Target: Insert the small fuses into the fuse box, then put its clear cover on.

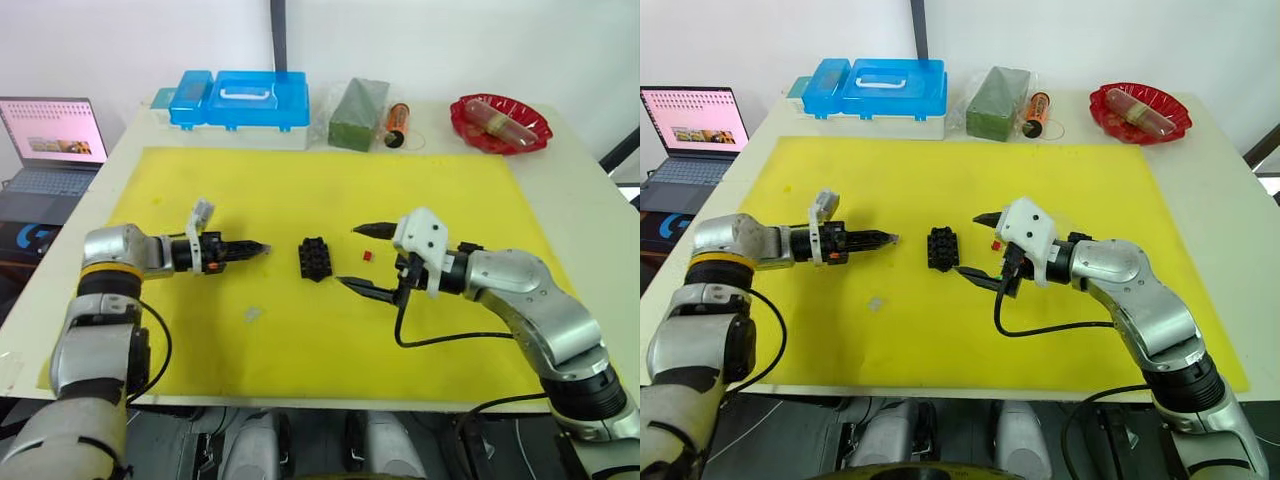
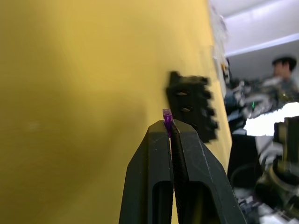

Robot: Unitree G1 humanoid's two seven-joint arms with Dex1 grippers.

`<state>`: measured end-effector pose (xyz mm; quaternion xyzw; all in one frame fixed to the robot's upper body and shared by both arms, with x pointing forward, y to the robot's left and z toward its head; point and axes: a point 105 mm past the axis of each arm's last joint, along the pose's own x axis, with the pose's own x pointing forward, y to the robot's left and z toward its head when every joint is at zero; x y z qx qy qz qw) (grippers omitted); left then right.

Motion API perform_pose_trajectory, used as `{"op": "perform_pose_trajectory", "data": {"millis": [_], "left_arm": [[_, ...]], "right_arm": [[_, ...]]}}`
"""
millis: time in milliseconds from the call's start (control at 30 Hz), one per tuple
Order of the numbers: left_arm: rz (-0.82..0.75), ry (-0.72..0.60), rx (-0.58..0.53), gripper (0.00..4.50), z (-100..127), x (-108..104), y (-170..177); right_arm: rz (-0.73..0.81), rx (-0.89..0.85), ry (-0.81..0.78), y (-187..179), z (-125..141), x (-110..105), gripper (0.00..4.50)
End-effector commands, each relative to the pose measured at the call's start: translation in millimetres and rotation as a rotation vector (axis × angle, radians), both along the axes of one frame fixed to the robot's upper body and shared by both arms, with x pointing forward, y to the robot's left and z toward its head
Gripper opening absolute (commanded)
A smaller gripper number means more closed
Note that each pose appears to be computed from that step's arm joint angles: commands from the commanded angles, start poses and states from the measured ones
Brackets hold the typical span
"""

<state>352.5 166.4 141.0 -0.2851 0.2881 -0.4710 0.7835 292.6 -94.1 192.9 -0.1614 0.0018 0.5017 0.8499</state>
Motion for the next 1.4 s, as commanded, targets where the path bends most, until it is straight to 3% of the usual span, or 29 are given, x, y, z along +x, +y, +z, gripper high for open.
{"op": "perform_pose_trajectory", "data": {"millis": [33, 200, 300, 433, 500, 600, 700, 1400], "left_arm": [[-0.08, -0.448, -0.02, 0.05, 55.8, -12.8, -11.3], [-0.219, -0.706, 0.125, 0.05, 60.0, -25.8, -25.4], [-0.306, -0.912, 0.136, 0.0, 69.8, -36.1, -39.3], [-0.391, -1.137, 0.198, 0.0, 72.5, -41.3, -50.4], [-0.393, -1.206, 0.215, 0.0, 72.6, -39.3, -53.2], [-0.429, -1.273, 0.229, 0.0, 67.8, -41.8, -55.8], [-0.44, -1.304, 0.217, 0.0, 68.3, -43.3, -59.4], [-0.506, -1.415, 0.183, 0.0, 71.2, -48.6, -75.2]], "right_arm": [[0.009, 0.088, 0.006, -4.3, 27.1, 0.4, 4.5], [0.033, 0.064, 0.014, -6.7, 31.1, 1.3, 4.5], [0.102, 0.021, -0.004, -1.6, 31.7, -4.0, 3.83], [0.135, -0.043, -0.048, 1.9, 29.5, -5.6, 2.47], [0.143, -0.059, -0.076, 3.5, 30.6, -5.4, 2.47], [0.16, -0.072, -0.103, 5.0, 31.0, -5.3, 1.9], [0.157, -0.083, -0.132, 5.3, 31.0, -3.7, 1.03], [0.223, -0.114, -0.223, 29.9, 31.1, -10.2, 1.03]]}}
